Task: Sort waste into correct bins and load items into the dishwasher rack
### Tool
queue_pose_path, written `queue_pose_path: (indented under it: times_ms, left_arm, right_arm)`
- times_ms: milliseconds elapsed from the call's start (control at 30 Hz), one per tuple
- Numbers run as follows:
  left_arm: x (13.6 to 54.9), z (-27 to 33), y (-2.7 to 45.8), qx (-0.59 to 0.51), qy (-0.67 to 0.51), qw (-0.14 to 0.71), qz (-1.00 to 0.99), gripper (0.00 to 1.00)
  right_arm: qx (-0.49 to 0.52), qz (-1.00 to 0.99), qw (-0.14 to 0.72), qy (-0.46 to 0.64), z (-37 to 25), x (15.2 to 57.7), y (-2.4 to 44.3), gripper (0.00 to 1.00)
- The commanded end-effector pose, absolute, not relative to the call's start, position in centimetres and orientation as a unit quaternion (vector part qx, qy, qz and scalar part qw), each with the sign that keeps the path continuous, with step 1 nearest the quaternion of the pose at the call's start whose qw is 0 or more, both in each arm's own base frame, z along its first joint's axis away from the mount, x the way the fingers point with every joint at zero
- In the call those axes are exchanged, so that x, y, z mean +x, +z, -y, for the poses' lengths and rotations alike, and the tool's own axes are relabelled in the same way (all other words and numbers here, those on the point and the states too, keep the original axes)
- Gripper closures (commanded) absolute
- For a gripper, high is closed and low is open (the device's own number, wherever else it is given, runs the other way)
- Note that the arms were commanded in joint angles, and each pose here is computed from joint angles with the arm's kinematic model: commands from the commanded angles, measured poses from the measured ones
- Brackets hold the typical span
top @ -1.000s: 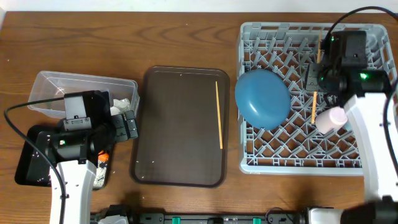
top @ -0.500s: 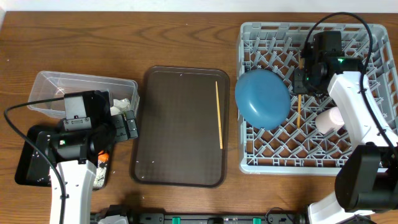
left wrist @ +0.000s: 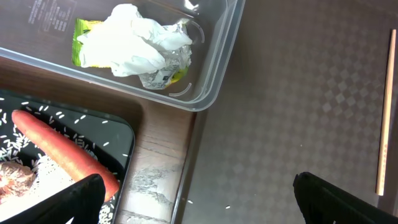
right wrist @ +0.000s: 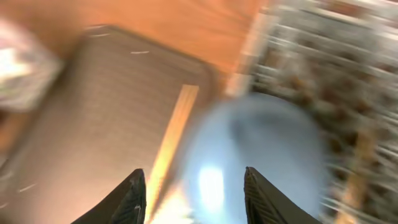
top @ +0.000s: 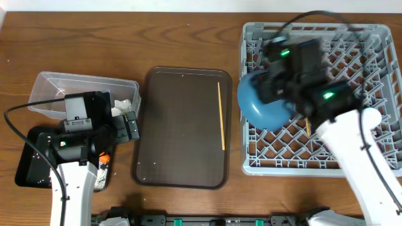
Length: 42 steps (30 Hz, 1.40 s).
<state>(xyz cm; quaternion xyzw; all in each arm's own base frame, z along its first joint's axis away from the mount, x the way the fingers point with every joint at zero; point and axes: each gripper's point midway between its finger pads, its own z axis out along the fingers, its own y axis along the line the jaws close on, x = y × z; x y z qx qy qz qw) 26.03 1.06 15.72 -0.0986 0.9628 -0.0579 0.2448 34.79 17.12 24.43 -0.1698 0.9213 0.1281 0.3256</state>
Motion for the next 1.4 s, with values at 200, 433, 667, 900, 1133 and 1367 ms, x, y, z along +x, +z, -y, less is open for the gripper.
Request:
queue_pose_path:
  times_ms: [200, 433, 667, 900, 1133, 1367]
  left_arm:
    - [26.3, -1.2, 16.6, -0.093, -0.051, 0.258, -0.96, 0.02]
    - [26.3, -1.2, 16.6, -0.093, -0.051, 0.257, -0.961, 0.02]
    - [26.3, -1.2, 16.6, -0.093, -0.051, 0.258, -0.96, 0.02]
    - [26.3, -1.2, 16.6, -0.093, -0.051, 0.258, -0.96, 0.02]
    - [26.3, -1.2, 16.6, -0.093, -0.051, 0.257, -0.961, 0.02]
    - [26.3, -1.2, 16.6, -0.093, -0.051, 0.258, -0.96, 0.02]
  right_arm:
    - [-0.101, -0.952, 0.286, 0.046, -26.0, 33.1, 16.3, 0.6]
    - [-0.075, -0.961, 0.265, 0.002, -27.9, 35.4, 8.4, 0.59]
    - [-0.052, -0.972, 0.23, -0.025, -26.7, 36.1, 3.8, 0.58]
    - [-0.021, -0.978, 0.202, -0.045, -25.3, 35.8, 1.6, 0.56]
    - [0.001, -0.987, 0.156, -0.031, -24.7, 35.2, -0.5, 0.55]
    - [0.003, -0.991, 0.131, 0.013, -25.7, 35.2, -1.1, 0.81]
